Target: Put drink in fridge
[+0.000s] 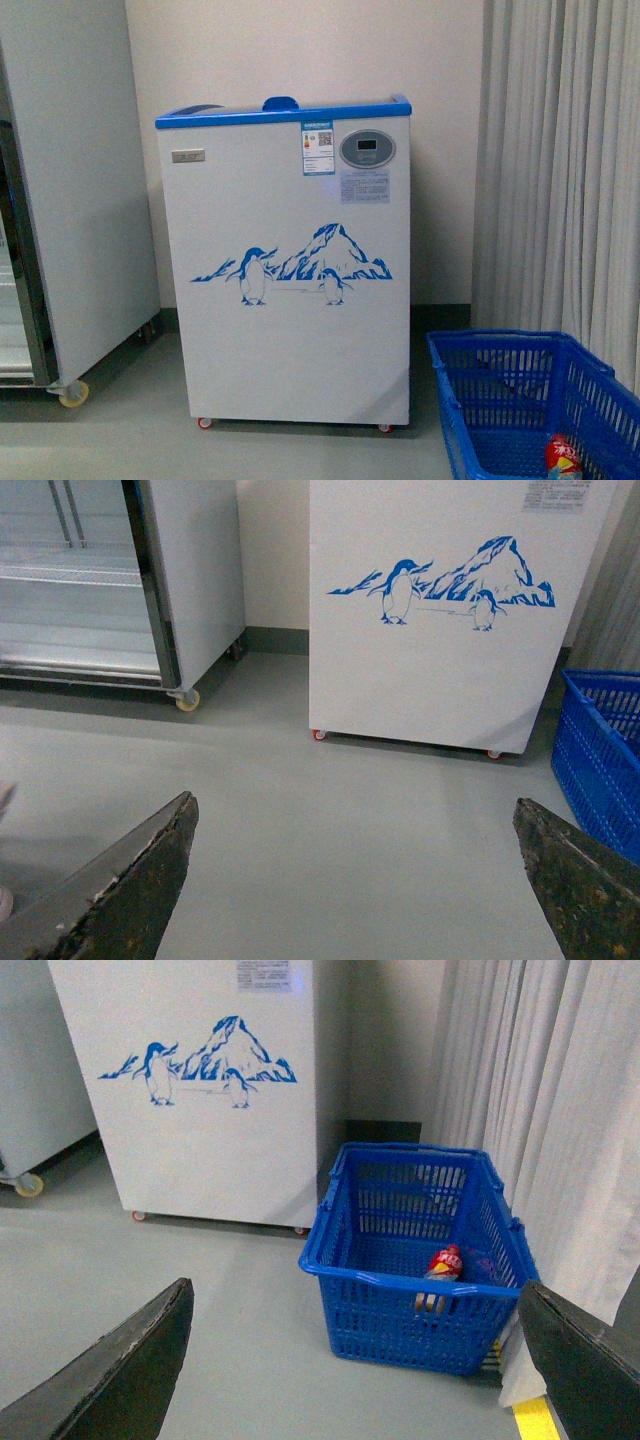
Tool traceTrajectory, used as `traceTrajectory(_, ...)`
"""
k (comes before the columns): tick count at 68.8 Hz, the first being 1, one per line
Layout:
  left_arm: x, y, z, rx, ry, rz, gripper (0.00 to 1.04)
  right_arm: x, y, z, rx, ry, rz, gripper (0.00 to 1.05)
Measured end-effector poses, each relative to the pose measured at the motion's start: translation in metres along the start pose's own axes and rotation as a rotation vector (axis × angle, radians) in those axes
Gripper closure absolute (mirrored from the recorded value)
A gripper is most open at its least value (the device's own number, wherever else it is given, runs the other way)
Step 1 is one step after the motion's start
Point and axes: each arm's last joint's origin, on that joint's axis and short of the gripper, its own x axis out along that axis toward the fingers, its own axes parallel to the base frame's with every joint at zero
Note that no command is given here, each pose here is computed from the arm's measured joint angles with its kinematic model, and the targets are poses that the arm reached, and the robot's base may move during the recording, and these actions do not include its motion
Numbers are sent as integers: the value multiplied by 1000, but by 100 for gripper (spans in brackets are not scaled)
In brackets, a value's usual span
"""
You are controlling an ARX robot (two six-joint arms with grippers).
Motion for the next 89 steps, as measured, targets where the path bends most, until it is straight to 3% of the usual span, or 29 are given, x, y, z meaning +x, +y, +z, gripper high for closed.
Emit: traceTrajectory(89, 0, 0, 0, 0, 0, 0, 8, 0, 0, 0, 0, 0, 0, 8)
